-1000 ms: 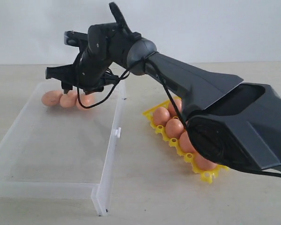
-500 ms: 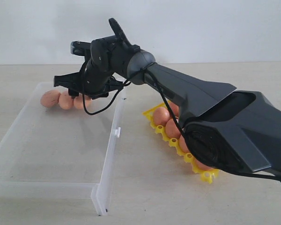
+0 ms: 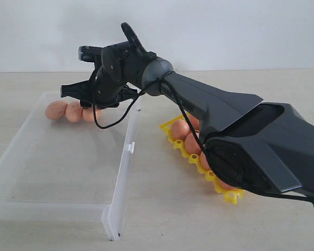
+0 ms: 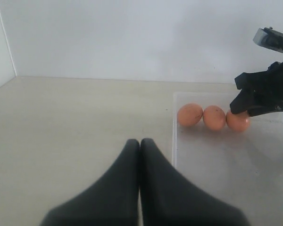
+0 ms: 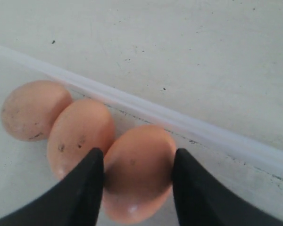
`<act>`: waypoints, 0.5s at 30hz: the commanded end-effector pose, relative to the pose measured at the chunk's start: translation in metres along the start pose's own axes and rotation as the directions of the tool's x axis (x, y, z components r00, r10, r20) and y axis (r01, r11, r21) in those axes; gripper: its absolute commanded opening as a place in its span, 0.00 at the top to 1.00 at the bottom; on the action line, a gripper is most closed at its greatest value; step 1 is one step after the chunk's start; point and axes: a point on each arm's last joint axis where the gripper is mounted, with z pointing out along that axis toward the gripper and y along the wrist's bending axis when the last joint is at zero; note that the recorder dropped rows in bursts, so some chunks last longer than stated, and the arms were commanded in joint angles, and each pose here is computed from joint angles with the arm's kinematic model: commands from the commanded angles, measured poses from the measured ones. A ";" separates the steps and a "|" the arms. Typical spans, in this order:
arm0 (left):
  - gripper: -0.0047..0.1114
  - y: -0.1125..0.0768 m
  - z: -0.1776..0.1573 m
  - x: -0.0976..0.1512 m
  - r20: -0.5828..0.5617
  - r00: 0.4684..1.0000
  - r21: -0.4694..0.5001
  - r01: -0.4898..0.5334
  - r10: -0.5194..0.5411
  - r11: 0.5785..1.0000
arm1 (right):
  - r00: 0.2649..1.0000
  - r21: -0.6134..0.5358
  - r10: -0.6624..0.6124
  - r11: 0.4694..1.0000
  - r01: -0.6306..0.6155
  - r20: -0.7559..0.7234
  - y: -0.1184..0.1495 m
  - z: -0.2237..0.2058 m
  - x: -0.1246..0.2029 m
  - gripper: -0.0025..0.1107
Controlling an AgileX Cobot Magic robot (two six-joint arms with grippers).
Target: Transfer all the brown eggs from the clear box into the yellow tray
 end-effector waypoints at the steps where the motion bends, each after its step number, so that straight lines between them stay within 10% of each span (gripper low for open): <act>1: 1.00 0.000 -0.001 -0.002 0.008 1.000 0.005 0.004 -0.004 1.000 | 0.992 -0.019 -0.009 1.000 0.007 -0.123 -0.009 0.023 0.024 0.83; 4: 1.00 0.000 -0.001 -0.002 0.008 1.000 0.005 0.004 -0.004 1.000 | 0.987 -0.061 -0.068 0.996 0.060 -0.144 -0.006 0.022 0.026 0.98; 15: 1.00 0.000 -0.001 -0.002 0.008 1.000 0.005 0.004 -0.004 1.000 | 0.900 0.113 -0.138 0.973 0.201 -0.414 -0.023 0.004 0.042 0.98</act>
